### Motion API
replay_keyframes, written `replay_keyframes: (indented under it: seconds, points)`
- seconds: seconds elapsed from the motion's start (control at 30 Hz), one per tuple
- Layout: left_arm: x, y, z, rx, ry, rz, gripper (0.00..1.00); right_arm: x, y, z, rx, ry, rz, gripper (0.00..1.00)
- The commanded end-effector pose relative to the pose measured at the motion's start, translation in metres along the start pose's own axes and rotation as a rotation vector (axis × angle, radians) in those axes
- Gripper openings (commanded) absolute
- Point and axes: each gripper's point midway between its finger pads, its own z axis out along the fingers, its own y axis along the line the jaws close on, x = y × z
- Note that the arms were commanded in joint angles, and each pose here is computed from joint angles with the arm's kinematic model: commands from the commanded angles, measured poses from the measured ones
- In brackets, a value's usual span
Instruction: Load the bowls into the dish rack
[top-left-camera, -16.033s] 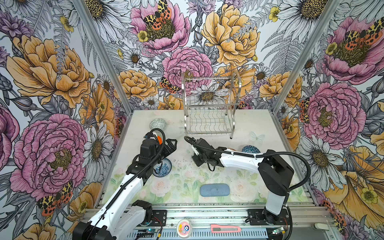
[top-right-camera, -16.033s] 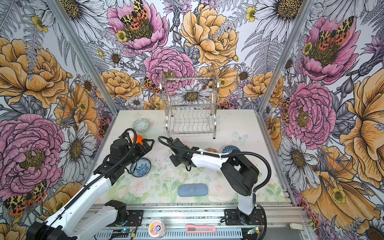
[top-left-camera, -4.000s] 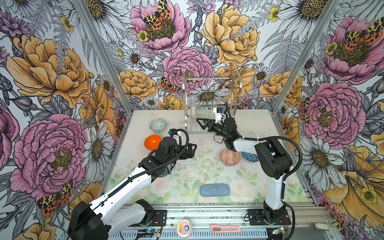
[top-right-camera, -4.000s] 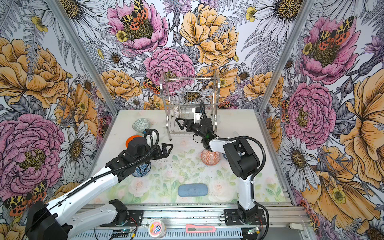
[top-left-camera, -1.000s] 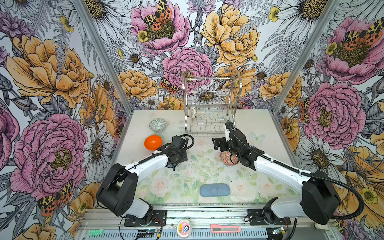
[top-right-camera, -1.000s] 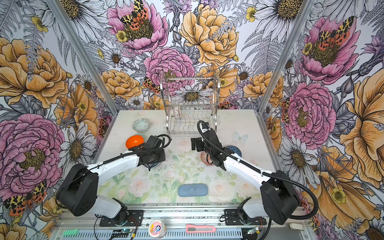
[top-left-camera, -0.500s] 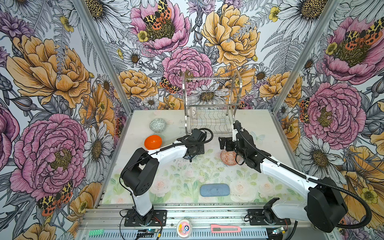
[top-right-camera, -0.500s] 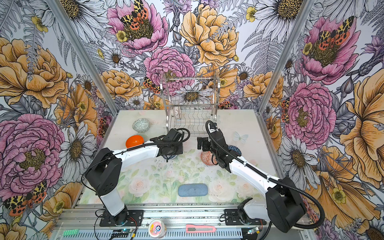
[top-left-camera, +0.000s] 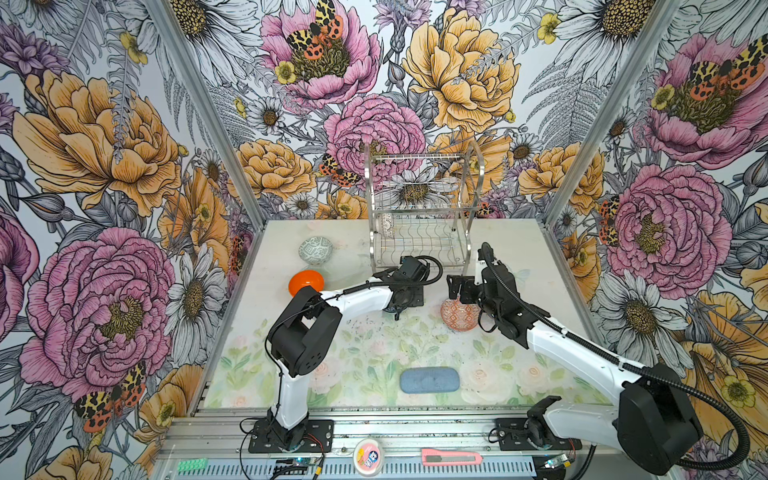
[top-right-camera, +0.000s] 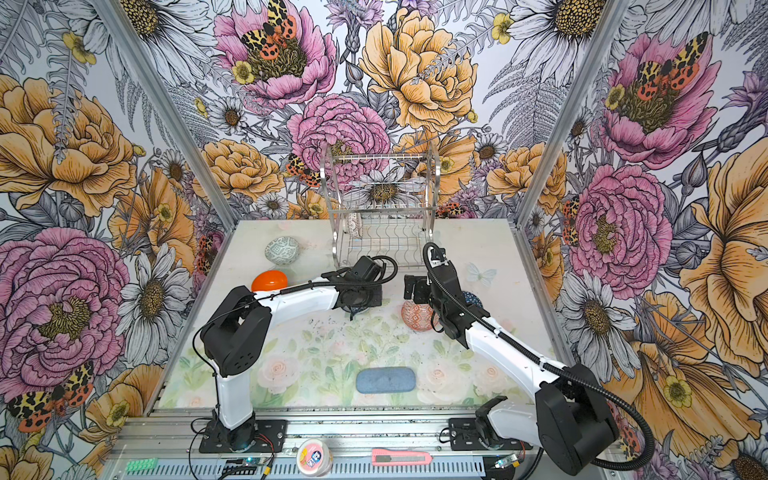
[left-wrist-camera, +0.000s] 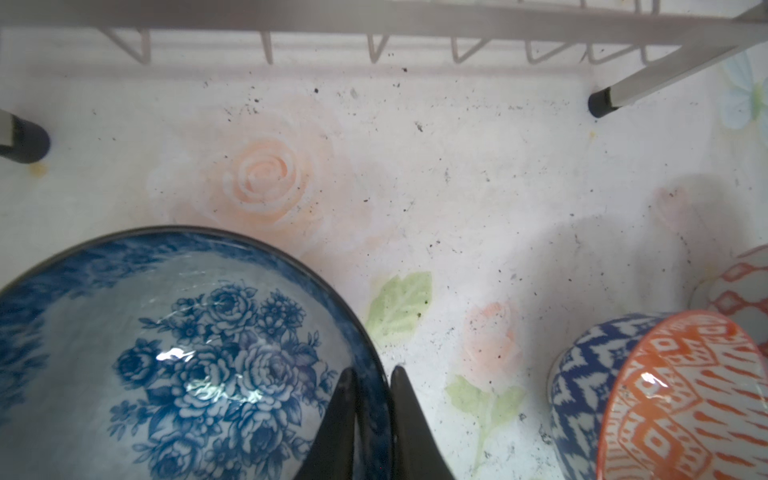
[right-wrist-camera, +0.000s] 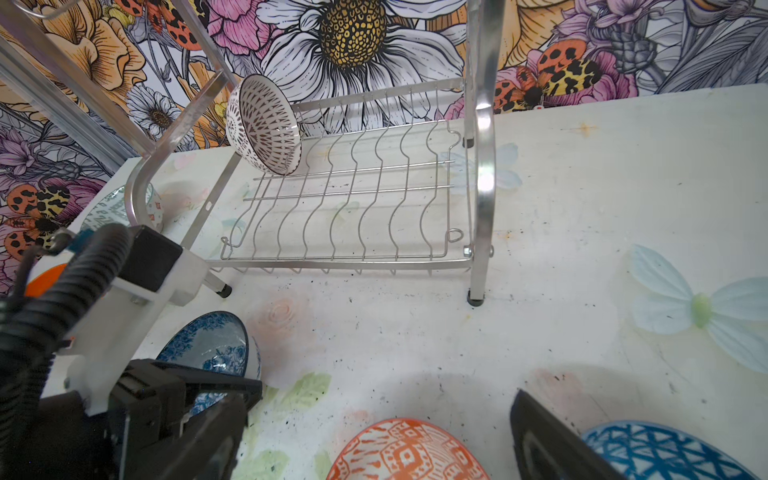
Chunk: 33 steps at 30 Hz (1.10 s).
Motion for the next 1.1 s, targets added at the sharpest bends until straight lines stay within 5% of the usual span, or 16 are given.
replay_keyframes:
  seconds: [0.0,0.73,1.07]
  points:
    - [0.023,-0.01,0.009,0.043,0.082,-0.006,0.2,-0.003,-0.003,-0.005,-0.001,-0.014,0.016,1.0]
    - [-0.031,0.011,-0.09,0.05,-0.17,-0.018,0.45,-0.008,0.008,-0.007,-0.057,-0.01,0.007,0.99]
    - [-0.032,0.072,-0.145,0.018,-0.285,-0.135,0.91,-0.006,0.064,0.01,-0.17,0.049,-0.156,1.0]
